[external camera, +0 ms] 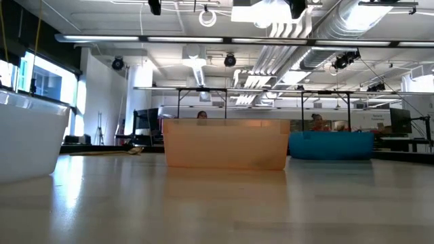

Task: Sort silverware by color (type)
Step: Put the top left black spoon into the orange bin

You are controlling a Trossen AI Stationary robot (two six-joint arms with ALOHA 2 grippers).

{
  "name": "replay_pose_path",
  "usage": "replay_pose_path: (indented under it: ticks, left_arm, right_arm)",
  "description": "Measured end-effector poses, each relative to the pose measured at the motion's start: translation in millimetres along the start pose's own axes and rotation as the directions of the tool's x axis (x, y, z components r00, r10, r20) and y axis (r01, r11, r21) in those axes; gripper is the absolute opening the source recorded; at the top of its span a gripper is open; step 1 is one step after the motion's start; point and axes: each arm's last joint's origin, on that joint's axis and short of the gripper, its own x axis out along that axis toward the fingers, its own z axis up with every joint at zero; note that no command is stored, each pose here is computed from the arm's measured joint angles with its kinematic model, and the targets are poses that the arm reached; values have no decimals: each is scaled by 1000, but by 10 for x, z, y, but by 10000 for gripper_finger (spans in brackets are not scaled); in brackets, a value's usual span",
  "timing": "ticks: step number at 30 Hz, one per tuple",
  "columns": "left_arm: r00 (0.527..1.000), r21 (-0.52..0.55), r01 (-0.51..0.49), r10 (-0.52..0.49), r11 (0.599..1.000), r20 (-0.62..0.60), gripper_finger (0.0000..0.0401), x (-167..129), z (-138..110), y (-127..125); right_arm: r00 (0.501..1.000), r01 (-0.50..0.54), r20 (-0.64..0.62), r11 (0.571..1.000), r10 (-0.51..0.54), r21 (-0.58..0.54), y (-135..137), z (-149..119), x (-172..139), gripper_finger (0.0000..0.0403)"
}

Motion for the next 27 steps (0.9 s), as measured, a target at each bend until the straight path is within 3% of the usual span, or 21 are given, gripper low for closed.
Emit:
replay_pose_path:
  ticks: [5, 16, 27]
  left_arm:
    - [999, 1, 30, -30, 1000, -15, 0, 36, -38, -11]
    - [999, -37, 30, -31, 999, -37, 0, 370, -291, -20]
    - [998, -31, 31, -32, 999, -53, 0, 536, -291, -15]
  right_arm:
    - [999, -4, 33, 998, 2, 62, 16, -31, 127, 108]
    - [1000, -1, 25, 999, 0, 41, -23, -27, 742, 108]
    - [1000, -1, 18, 999, 0, 50, -27, 12, 851, 106]
